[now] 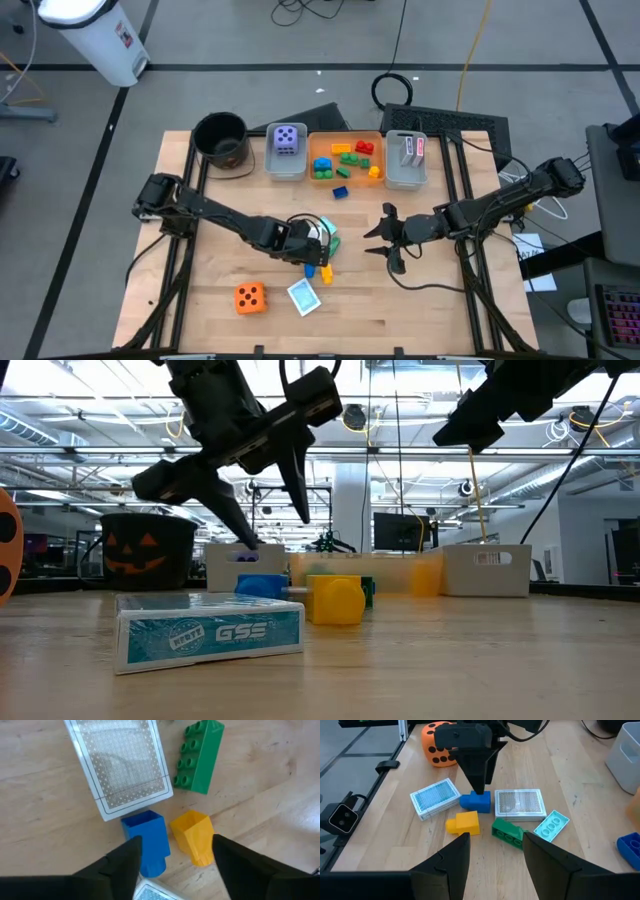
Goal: Pick & Place Toys
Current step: Put the blue game piece into the orange bin
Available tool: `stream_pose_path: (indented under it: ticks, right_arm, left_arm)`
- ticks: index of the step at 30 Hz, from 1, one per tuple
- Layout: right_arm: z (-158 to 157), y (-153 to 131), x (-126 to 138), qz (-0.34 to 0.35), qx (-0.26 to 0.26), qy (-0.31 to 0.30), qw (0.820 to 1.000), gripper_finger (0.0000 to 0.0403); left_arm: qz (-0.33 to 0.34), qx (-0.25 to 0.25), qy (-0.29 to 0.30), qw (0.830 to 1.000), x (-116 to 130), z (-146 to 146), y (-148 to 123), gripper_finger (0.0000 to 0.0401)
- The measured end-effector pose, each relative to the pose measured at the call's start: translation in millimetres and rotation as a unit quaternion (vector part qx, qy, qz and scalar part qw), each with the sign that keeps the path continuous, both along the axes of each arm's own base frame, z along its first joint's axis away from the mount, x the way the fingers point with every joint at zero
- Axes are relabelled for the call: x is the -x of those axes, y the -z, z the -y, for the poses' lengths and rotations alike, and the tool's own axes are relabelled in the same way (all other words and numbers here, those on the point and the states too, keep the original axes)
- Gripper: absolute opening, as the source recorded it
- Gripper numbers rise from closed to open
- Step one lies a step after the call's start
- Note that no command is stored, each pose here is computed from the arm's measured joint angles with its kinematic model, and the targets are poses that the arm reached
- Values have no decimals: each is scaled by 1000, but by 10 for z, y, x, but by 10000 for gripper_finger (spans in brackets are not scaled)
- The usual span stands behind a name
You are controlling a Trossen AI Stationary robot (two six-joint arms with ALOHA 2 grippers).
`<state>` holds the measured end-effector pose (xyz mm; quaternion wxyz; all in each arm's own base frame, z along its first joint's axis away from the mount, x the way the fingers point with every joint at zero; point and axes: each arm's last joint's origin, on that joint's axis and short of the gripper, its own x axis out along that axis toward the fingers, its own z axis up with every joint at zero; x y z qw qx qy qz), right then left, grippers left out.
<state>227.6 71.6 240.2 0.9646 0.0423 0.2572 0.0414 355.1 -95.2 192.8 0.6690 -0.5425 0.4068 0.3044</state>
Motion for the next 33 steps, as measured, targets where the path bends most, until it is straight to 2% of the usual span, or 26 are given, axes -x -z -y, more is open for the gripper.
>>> stream_pose_path:
  ticks: [5, 10, 16, 27, 33]
  right_arm:
    - [0, 0, 0, 0, 0, 0, 1000, 171]
    - [-1, -4, -3, 2, -1, 0, 1000, 171]
    - [-2, -9, -6, 5, -2, 0, 1000, 171]
    - [-2, -10, -5, 5, -2, 0, 1000, 171]
    - [-2, -9, -6, 5, -2, 0, 1000, 171]
  left_arm:
    - [-2, -11, 17, 1000, -7, 2, 23, 300]
    - [-21, 0, 14, 1000, -39, 18, 157, 311]
    - [-52, 39, 1, 998, -71, 45, 331, 294]
    - [-58, 39, -39, 997, -84, 20, 381, 252]
    - [-80, 68, -26, 994, -117, -10, 497, 227]
